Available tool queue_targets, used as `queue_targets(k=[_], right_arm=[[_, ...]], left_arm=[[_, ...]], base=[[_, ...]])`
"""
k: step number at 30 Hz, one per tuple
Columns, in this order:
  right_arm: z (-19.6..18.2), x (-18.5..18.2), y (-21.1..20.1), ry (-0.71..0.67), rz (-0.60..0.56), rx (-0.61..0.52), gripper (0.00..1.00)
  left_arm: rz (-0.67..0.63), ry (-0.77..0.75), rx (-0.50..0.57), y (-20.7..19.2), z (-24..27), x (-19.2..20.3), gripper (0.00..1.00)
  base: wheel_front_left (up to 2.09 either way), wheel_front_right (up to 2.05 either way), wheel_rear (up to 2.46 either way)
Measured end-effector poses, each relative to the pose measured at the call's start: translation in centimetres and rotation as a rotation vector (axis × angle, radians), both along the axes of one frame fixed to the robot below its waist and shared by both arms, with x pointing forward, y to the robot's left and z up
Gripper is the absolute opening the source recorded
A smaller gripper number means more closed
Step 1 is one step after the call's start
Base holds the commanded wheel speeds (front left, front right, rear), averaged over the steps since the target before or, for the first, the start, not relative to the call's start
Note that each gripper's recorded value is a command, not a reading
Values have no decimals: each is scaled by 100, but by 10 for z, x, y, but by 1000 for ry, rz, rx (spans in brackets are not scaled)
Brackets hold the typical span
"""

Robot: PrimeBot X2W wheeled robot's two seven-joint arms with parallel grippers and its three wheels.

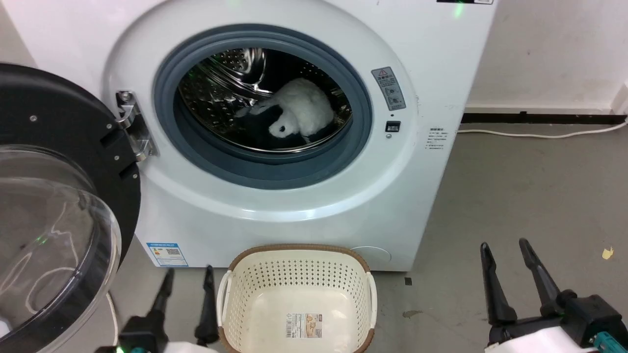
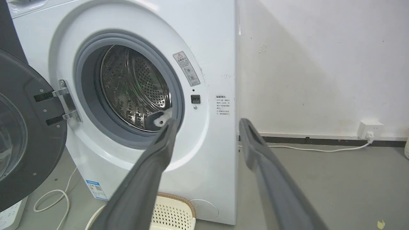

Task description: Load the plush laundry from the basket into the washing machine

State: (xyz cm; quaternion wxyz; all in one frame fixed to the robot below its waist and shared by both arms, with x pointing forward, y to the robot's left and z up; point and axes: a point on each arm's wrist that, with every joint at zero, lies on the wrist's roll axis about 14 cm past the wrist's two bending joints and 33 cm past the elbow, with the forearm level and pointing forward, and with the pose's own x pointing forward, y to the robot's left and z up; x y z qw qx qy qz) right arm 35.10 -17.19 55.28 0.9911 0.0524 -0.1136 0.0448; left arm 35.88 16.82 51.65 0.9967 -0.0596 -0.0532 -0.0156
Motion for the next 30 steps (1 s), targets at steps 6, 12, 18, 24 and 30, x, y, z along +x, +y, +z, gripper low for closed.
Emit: queue_targets(k=[6, 12, 18, 24, 30], right_arm=[[-11, 0, 3, 33, 11, 4, 100], [-14, 1, 8, 45, 23, 4, 100], [-15, 2, 8, 46, 25, 5, 0], [-16, 2, 8, 56, 26, 1, 0], [-18, 3, 9, 68, 28, -3, 0]], left_arm=[[14, 11, 22, -2, -4, -6, 100], [38, 15, 19, 1, -5, -8, 100], [39, 16, 16, 1, -5, -8, 0], [40, 25, 16, 1, -6, -8, 0], [41, 31, 23, 2, -6, -7, 0]], base=[[0, 0, 0], [0, 0, 0], [0, 0, 0], [0, 0, 0], [0, 0, 0]])
